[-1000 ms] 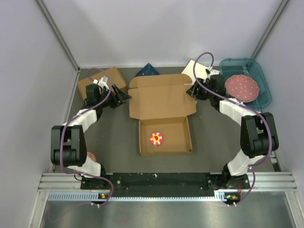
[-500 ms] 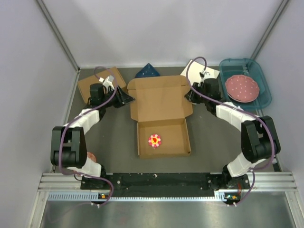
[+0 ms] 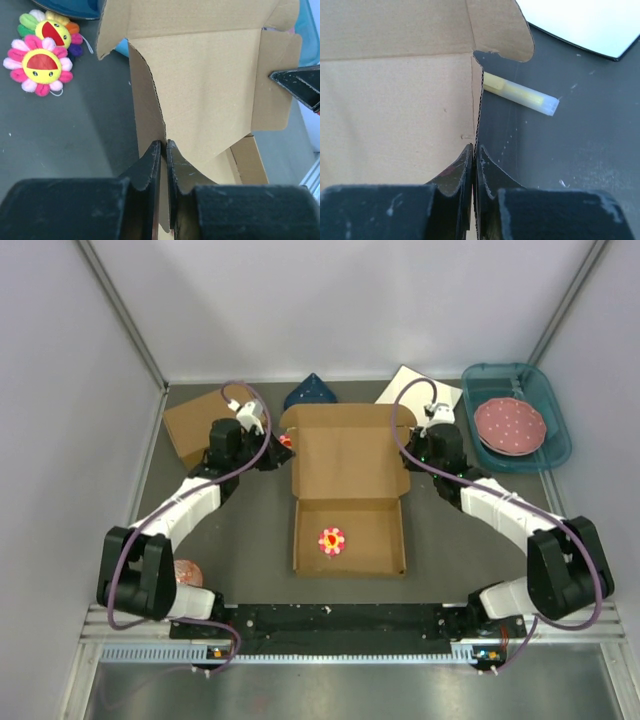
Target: Fold the paper box
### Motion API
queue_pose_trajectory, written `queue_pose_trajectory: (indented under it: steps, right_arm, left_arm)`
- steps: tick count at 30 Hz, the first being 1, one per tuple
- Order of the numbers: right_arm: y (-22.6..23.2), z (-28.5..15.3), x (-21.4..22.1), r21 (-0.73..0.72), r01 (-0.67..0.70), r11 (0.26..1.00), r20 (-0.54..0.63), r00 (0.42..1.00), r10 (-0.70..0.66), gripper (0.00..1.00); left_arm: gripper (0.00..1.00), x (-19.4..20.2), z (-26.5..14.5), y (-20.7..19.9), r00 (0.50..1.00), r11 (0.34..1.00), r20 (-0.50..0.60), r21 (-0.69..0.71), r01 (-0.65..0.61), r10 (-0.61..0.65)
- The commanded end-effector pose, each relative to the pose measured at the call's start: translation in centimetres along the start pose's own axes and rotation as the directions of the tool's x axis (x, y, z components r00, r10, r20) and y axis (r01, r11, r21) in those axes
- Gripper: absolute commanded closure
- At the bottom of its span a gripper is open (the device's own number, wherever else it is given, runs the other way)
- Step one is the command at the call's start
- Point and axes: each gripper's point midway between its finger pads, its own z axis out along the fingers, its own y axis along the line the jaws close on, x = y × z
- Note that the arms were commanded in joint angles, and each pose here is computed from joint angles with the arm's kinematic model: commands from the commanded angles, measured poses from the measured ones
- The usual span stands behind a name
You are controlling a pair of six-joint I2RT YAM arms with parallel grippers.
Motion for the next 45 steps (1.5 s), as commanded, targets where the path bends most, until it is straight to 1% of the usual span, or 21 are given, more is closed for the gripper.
queue_pose_trajectory:
  steps: [1,2,5,10,16,17,21,22,24,25,26,27,28,29,30,33,36,40,42,43,45]
  right_arm:
    - [1.3,-1.6,-0.6,0.014,0.030,0.999,0.080,0.996,-0.031,0.98]
    - [1.3,-1.9,-0.6,0.031,0.030,0.999,0.092,0.995,-0.033,0.99]
    - [1.4,-2.2,0.5,0.062,0.031,0.998,0.091,0.995,-0.037,1.00]
    - [1.0,-2.8,2.0,0.098,0.019,0.995,0.085,0.996,-0.027,1.00]
    - [0.7,-3.7,3.4,0.125,0.022,0.992,0.085,0.996,-0.033,1.00]
    - [0.7,-3.8,3.6,0.126,0.023,0.992,0.084,0.996,-0.033,1.00]
    - [0.8,-4.5,3.9,0.126,0.036,0.991,0.074,0.996,-0.045,1.00]
    - [0.9,-4.8,3.9,0.122,0.037,0.992,0.073,0.996,-0.046,0.94]
    - [0.9,-5.1,3.8,0.124,0.042,0.991,0.069,0.996,-0.050,0.87]
    - [1.0,-5.3,3.1,0.123,0.044,0.991,0.080,0.995,-0.054,0.80]
    - [1.0,-5.5,3.0,0.127,0.050,0.991,0.072,0.996,-0.060,0.76]
    - [1.4,-5.7,2.3,0.121,0.060,0.991,0.079,0.994,-0.070,0.68]
    - [1.5,-5.9,1.8,0.121,0.064,0.991,0.083,0.994,-0.074,0.64]
    - [1.3,-6.1,2.1,0.132,0.084,0.988,0.054,0.994,-0.091,0.59]
    - [1.8,-6.3,1.1,0.125,0.103,0.987,0.055,0.992,-0.110,0.50]
    - [2.6,-6.8,0.1,0.111,0.165,0.980,0.000,0.986,-0.166,0.41]
    - [3.3,-7.4,-1.3,0.092,0.199,0.976,-0.040,0.980,-0.196,0.36]
    - [4.2,-8.0,-2.6,0.022,0.206,0.978,-0.092,0.975,-0.203,0.36]
    - [4.3,-8.2,-3.7,0.022,0.208,0.978,-0.106,0.973,-0.205,0.36]
    - [4.0,-7.9,-2.8,0.021,0.220,0.975,-0.158,0.964,-0.214,0.36]
    - [3.6,-7.8,-2.9,0.024,0.220,0.975,-0.187,0.959,-0.212,0.35]
  left_arm:
    - [0.91,-0.7,-0.7,-2.0,0.988,0.994,0.112,-0.014,-0.108,0.109]
    - [0.93,-0.1,-0.8,-1.4,0.988,0.994,0.119,-0.040,-0.098,0.102]
    - [0.96,0.3,-1.1,-1.9,0.981,0.995,0.168,-0.036,-0.097,0.102]
    - [0.98,1.0,-1.4,-2.8,0.966,0.991,0.225,-0.050,-0.120,0.129]
    - [0.99,2.5,-1.4,-3.3,0.946,0.987,0.281,-0.062,-0.150,0.161]
    - [0.99,3.2,-1.4,-3.0,0.948,0.987,0.274,-0.064,-0.150,0.162]
    - [0.98,3.5,-1.8,-3.7,0.927,0.980,0.318,-0.061,-0.190,0.199]
    - [0.99,3.7,-1.9,-3.9,0.925,0.979,0.321,-0.059,-0.195,0.203]
    - [0.99,3.3,-2.2,-4.2,0.918,0.977,0.335,-0.060,-0.206,0.214]
    - [0.99,2.9,-2.4,-3.9,0.911,0.976,0.350,-0.085,-0.202,0.219]
    - [1.00,2.5,-2.6,-3.9,0.904,0.974,0.363,-0.095,-0.206,0.226]
    - [1.00,2.3,-2.7,-3.9,0.902,0.973,0.366,-0.101,-0.208,0.231]
    - [1.00,2.0,-2.8,-4.0,0.896,0.972,0.375,-0.104,-0.213,0.236]
    - [1.00,1.8,-3.0,-4.0,0.892,0.969,0.377,-0.113,-0.222,0.248]
    - [1.00,1.6,-3.1,-3.9,0.888,0.967,0.384,-0.123,-0.224,0.254]
    - [1.00,0.9,-3.3,-4.0,0.876,0.962,0.399,-0.139,-0.235,0.271]
    - [1.00,0.1,-3.6,-4.1,0.853,0.956,0.433,-0.152,-0.250,0.291]
    - [1.00,-0.9,-4.1,-3.8,0.819,0.951,0.483,-0.184,-0.250,0.309]
    - [1.00,-1.3,-4.3,-3.8,0.803,0.949,0.506,-0.193,-0.251,0.315]
    - [1.00,-1.5,-4.4,-3.4,0.796,0.948,0.517,-0.207,-0.240,0.314]
    - [1.00,-1.8,-4.6,-3.3,0.782,0.947,0.536,-0.218,-0.235,0.318]
